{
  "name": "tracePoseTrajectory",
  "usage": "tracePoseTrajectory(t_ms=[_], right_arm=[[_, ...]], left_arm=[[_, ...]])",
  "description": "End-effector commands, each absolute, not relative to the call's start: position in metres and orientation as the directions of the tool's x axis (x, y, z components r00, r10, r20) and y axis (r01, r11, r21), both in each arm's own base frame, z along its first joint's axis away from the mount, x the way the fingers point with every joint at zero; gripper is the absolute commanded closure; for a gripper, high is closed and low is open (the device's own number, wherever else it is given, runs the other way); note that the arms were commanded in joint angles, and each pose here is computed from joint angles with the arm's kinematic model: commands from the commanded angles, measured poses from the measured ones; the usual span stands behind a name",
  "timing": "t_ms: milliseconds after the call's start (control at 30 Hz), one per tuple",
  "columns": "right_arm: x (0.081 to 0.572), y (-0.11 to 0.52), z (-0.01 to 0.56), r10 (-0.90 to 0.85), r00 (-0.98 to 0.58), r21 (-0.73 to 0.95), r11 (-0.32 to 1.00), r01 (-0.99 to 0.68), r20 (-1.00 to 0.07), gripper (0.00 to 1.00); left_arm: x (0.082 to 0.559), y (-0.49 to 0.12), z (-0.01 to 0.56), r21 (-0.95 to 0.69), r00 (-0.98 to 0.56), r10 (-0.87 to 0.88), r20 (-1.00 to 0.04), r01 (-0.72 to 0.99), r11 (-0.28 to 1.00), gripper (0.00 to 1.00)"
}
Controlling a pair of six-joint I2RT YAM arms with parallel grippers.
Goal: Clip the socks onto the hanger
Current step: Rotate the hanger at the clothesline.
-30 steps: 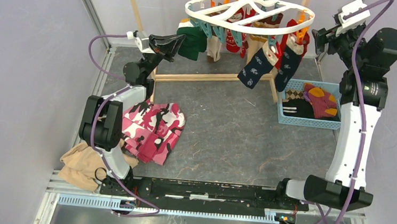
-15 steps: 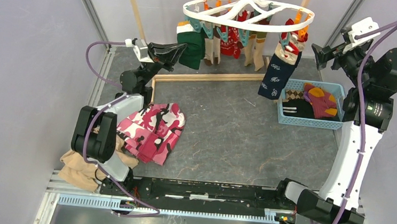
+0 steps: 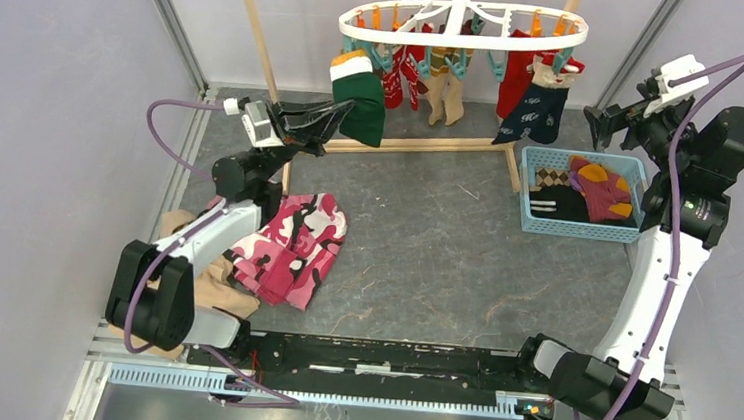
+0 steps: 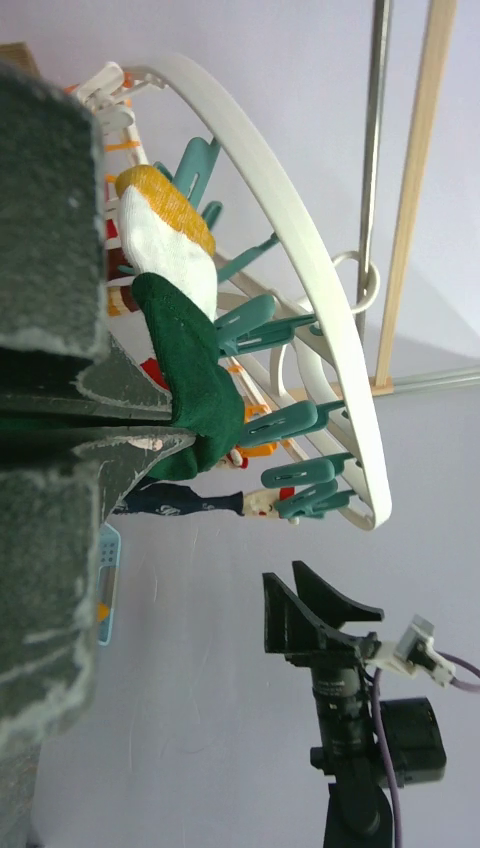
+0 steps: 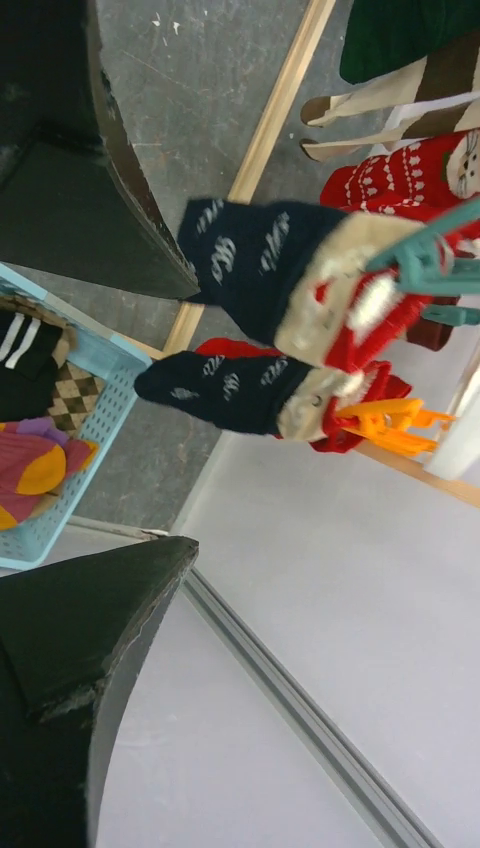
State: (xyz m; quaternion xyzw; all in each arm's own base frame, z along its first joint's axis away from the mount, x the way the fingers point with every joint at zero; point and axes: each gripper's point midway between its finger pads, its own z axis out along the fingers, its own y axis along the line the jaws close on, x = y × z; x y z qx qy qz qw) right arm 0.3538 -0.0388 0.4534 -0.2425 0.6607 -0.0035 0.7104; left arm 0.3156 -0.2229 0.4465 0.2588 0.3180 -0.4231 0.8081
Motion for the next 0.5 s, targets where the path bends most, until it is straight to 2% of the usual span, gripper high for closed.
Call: tracePoseTrajectory(t_ms=[0, 467], right_arm=[[0.349, -0.039, 0.448, -0.323, 0.139, -0.351, 0.877, -0.328, -0.936, 0.05], [0.362, -0.039, 0.42, -0.256, 0.1, -0.275, 0.876, -0.396, -0.961, 0.05]], left_arm=[[0.291, -0.222, 0.465, 0.248, 0.546, -0.485, -0.683, 0.798, 0.549, 0.98], [0.284, -0.222, 0.487, 0.284, 0.592, -0.42, -0.688, 0.752, 0.595, 0.98]])
